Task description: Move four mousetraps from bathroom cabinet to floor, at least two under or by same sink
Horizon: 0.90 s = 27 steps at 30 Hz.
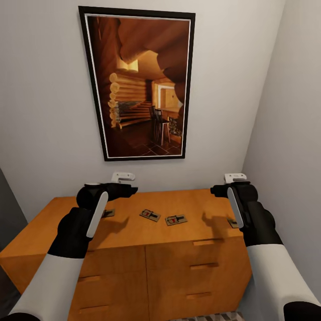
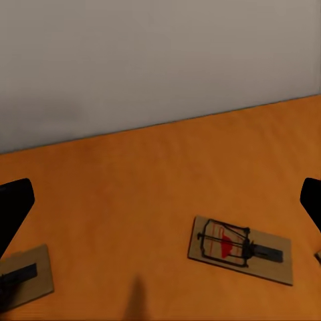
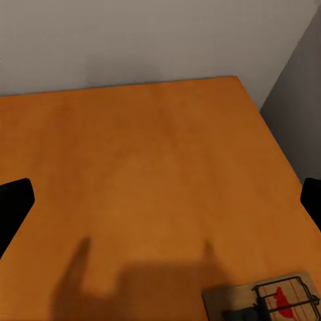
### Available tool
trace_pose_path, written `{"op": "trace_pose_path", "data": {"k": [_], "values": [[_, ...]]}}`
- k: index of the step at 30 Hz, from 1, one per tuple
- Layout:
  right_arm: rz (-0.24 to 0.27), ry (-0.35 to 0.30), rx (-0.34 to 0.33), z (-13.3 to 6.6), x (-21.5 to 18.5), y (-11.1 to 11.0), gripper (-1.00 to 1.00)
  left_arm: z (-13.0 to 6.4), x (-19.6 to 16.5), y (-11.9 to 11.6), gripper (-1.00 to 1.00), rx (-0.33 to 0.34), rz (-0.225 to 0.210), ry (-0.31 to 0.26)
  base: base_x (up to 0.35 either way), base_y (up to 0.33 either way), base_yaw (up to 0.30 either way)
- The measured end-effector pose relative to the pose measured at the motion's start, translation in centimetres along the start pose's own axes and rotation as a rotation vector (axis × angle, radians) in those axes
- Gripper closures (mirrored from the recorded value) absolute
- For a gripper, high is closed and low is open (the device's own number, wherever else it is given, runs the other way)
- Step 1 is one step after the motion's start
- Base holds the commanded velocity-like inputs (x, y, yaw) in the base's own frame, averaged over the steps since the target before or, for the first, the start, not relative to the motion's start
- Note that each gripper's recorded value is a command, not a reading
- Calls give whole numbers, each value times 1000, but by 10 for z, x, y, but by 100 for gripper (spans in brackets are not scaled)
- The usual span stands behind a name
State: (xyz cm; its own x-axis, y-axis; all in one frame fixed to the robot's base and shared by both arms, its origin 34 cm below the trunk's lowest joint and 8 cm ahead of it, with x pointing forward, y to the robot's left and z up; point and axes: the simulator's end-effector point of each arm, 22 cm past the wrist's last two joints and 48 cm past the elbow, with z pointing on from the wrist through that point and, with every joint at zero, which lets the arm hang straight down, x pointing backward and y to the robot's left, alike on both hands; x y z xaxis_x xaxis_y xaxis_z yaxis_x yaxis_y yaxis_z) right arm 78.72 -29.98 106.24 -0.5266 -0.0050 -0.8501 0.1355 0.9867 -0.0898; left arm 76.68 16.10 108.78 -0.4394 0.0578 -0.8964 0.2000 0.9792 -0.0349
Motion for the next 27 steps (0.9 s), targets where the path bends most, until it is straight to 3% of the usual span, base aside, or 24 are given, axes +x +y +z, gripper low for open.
{"op": "trace_pose_path", "data": {"k": [7,13,21,27], "values": [[-17,-2,-5,-1,0,6,-100,7,11,4,-100,-8,-3,31,0,0,0],[-102,-13,-31,-4,-1,34,-100,11,20,21,-100,-33,-20,55,0,0,0],[-274,-21,-131,-14,11,110,-100,3,24,87,-100,-125,-83,58,0,0,0],[-325,-16,-232,-25,22,157,-100,-4,25,120,-100,-174,-93,56,0,0,0]]}}
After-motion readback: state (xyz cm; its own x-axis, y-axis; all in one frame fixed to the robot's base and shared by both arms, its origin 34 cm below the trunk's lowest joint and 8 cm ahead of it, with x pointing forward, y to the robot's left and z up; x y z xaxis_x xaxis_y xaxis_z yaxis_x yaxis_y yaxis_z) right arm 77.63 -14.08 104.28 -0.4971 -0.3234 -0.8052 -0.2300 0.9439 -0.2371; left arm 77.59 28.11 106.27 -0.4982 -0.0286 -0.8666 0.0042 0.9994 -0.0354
